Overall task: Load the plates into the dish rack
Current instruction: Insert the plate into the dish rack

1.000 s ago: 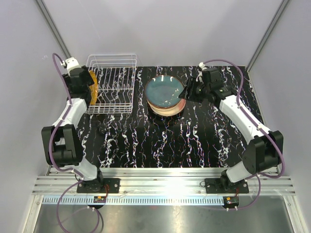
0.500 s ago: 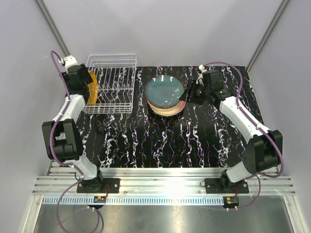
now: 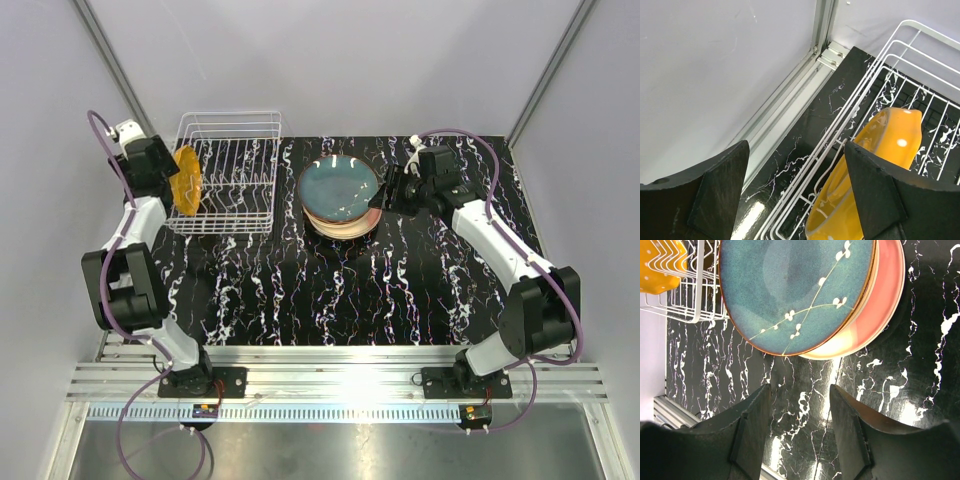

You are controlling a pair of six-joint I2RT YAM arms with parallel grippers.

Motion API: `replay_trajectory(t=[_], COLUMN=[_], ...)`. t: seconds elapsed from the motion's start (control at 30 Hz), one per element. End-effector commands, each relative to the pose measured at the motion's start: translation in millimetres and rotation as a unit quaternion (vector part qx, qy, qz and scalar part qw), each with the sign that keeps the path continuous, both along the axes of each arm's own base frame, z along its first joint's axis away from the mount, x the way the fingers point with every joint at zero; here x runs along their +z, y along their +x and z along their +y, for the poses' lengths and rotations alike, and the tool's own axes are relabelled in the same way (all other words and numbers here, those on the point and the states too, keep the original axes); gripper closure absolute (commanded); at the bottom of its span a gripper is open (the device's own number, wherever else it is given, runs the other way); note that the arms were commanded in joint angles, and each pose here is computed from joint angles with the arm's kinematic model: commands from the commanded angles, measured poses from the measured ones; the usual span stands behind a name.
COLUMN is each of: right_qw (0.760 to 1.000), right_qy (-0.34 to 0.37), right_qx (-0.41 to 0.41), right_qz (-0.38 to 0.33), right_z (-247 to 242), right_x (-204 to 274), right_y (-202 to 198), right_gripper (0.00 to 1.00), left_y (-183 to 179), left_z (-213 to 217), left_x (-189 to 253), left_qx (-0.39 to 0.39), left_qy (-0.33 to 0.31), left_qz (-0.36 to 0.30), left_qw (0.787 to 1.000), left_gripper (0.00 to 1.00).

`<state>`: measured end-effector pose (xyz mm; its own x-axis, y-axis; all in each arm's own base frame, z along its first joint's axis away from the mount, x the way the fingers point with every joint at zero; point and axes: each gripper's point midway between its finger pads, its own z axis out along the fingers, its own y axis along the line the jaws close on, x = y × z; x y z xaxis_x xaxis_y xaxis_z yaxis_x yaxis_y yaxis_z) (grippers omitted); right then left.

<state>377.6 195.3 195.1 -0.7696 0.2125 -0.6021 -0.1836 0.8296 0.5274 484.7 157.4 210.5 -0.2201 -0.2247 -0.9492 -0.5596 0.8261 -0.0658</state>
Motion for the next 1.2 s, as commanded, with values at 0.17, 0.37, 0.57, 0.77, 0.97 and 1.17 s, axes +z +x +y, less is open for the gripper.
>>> replay_trajectory(t=[0.17, 0.37, 0.57, 0.77, 0.97, 1.17], right_qw=[1.000, 1.000, 1.000, 1.000, 1.000, 1.000], right_qy=[0.014, 0.017, 0.014, 0.014, 0.014, 0.013], right_qx=[0.011, 0.013, 0.014, 0.016, 0.016, 0.017], right_qz=[-0.020, -0.017, -0.015, -0.017, -0.013, -0.010], right_z=[2, 3, 3, 3, 3, 3], right_x=[8, 5, 3, 4, 1, -1], right_y=[5, 4, 2, 2, 5, 6], right_gripper=[0.43, 0.42, 0.42, 0.42, 0.41, 0.41], left_y=[-3, -1, 9, 13, 16, 14], left_z=[-31, -54, -68, -58, -44, -23], left_x=[58, 52, 42, 23, 4, -8], left_qx=[-0.086, -0.148, -0.183, -0.158, -0.131, -0.070], left_qy=[0.010, 0.002, 0.008, 0.014, 0.031, 0.032], left_qz=[-0.110, -0.113, -0.092, -0.049, -0.009, 0.024], left_qw=[0.990, 0.983, 0.979, 0.986, 0.991, 0.997], left_gripper=[0.12, 0.11, 0.10, 0.11, 0.12, 0.12])
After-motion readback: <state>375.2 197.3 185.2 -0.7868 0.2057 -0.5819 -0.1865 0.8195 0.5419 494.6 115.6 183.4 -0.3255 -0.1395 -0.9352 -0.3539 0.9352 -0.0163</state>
